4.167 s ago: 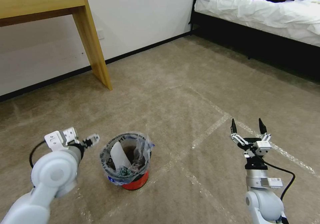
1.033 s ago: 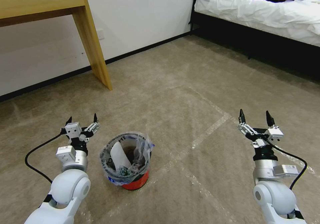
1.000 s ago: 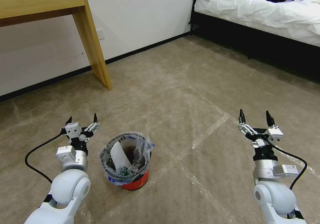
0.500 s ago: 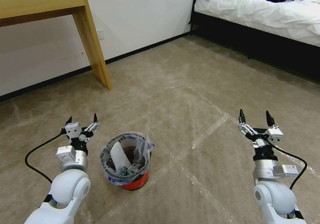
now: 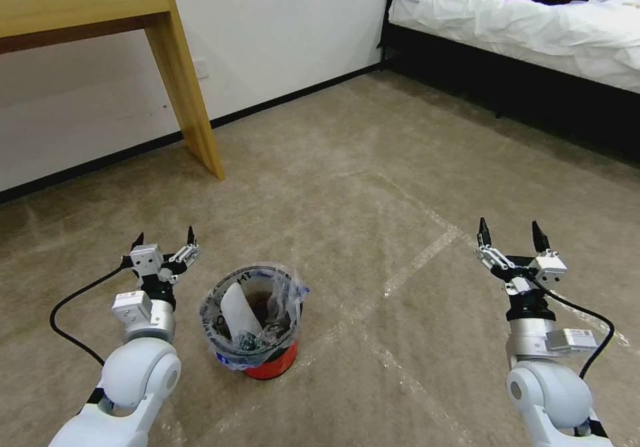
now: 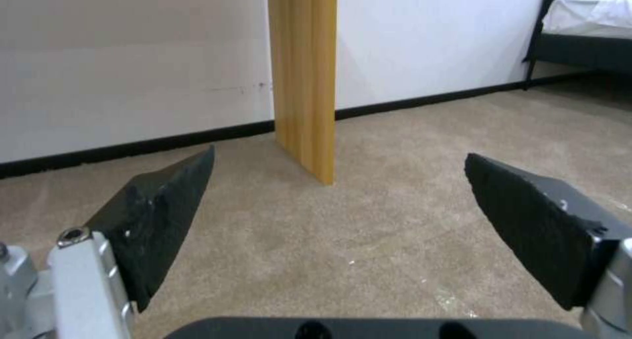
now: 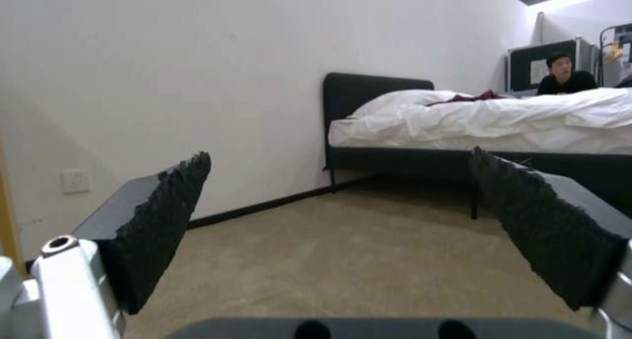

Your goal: Pick up the trash bin and place the garbage on the floor into it.

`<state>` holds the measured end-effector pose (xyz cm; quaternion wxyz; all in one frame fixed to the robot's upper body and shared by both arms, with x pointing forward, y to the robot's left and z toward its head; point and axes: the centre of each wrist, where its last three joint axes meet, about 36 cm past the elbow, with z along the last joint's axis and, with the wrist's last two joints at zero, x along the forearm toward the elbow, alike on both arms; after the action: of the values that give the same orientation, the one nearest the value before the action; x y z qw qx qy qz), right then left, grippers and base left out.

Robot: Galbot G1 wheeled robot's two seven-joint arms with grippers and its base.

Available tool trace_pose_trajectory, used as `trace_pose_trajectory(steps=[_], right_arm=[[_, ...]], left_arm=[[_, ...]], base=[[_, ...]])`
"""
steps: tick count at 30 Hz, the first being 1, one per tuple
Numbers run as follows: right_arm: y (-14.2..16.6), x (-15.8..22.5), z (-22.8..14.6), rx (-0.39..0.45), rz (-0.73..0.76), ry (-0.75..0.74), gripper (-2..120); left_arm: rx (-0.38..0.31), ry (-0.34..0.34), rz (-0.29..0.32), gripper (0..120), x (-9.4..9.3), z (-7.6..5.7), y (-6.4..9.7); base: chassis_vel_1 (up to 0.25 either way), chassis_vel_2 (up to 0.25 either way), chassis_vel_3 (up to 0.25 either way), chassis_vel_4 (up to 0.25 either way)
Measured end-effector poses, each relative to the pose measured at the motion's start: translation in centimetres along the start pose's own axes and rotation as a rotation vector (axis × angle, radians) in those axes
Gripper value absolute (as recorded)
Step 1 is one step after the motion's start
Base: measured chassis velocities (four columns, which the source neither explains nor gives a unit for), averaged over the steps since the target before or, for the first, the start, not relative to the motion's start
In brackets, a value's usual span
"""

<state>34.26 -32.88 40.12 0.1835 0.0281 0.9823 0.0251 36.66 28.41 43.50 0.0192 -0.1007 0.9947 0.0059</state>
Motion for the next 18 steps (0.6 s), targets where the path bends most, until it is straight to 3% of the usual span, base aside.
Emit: trace_pose_trajectory(steps=[18], right_arm=[[0.0,0.0,0.0,0.0,0.0,0.0,100]], left_arm=[[0.0,0.0,0.0,100,0.0,0.0,0.0]], base=[[0.0,0.0,0.0,0.0]])
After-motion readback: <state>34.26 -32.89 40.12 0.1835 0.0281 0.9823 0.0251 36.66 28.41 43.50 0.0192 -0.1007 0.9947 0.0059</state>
